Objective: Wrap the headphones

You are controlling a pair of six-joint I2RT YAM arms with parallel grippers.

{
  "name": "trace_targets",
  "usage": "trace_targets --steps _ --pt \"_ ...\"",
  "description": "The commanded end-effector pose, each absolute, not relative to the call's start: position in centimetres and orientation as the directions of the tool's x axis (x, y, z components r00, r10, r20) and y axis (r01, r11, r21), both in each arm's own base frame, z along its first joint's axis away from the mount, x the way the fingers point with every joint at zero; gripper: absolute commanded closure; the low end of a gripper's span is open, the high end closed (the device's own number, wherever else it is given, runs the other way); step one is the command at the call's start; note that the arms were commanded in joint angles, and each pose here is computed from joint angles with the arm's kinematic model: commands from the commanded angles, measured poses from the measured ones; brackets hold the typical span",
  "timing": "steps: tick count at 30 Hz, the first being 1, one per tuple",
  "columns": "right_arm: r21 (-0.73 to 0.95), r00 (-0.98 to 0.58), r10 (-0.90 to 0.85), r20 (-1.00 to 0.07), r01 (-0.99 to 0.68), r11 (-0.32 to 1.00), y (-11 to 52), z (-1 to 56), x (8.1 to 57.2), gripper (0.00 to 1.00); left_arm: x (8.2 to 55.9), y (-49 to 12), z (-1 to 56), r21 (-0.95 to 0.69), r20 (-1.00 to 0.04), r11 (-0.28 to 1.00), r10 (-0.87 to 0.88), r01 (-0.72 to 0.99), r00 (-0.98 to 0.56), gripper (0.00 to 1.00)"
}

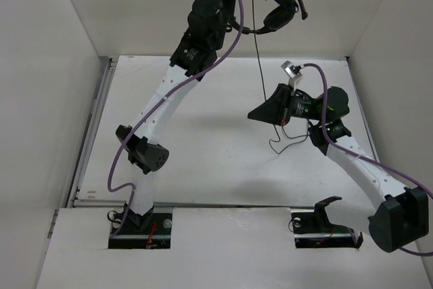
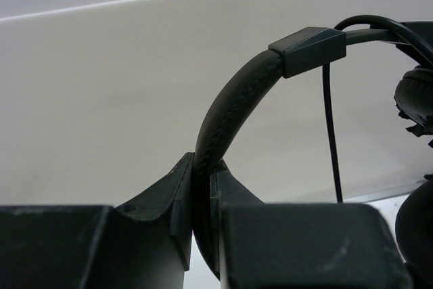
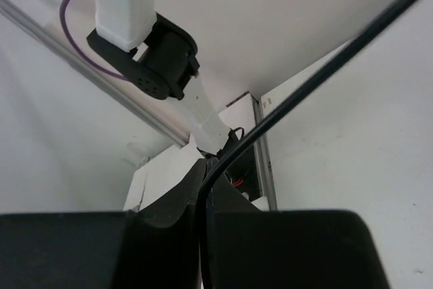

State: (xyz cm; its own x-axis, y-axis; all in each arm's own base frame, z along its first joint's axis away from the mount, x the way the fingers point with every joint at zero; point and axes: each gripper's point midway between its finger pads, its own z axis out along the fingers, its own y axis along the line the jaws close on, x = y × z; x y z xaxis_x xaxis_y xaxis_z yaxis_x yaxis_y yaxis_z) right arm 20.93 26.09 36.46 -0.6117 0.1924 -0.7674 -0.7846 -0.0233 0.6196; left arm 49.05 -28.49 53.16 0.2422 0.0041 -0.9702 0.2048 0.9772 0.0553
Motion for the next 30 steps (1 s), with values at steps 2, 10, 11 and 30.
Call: trace_targets --steps 2,10,11,30 --pt "0.460 -0.467 0.104 -0.878 -0.884 -0.089 26.0 39.5 18.3 0.99 49.4 -26.9 54.8 0.061 -0.945 0.992 0.022 0.111 0.327 0.98" --pt "0.341 -0.334 0.073 -0.940 -0.933 0.113 23.5 41.8 21.3 1.00 49.6 -28.0 42.9 0.252 -0.966 0.955 0.239 0.156 0.096 0.99" --pt "0.315 -0.308 0.066 -0.949 -0.937 0.149 23.3 41.8 21.9 1.00 49.3 -28.4 41.3 0.278 -0.960 0.944 0.270 0.178 0.066 0.99" --pt "-0.501 0.163 -0.558 -0.814 -0.684 0.531 14.1 43.3 31.2 1.00 40.2 -28.3 26.5 0.389 -0.799 0.752 0.563 0.532 -0.211 1.00"
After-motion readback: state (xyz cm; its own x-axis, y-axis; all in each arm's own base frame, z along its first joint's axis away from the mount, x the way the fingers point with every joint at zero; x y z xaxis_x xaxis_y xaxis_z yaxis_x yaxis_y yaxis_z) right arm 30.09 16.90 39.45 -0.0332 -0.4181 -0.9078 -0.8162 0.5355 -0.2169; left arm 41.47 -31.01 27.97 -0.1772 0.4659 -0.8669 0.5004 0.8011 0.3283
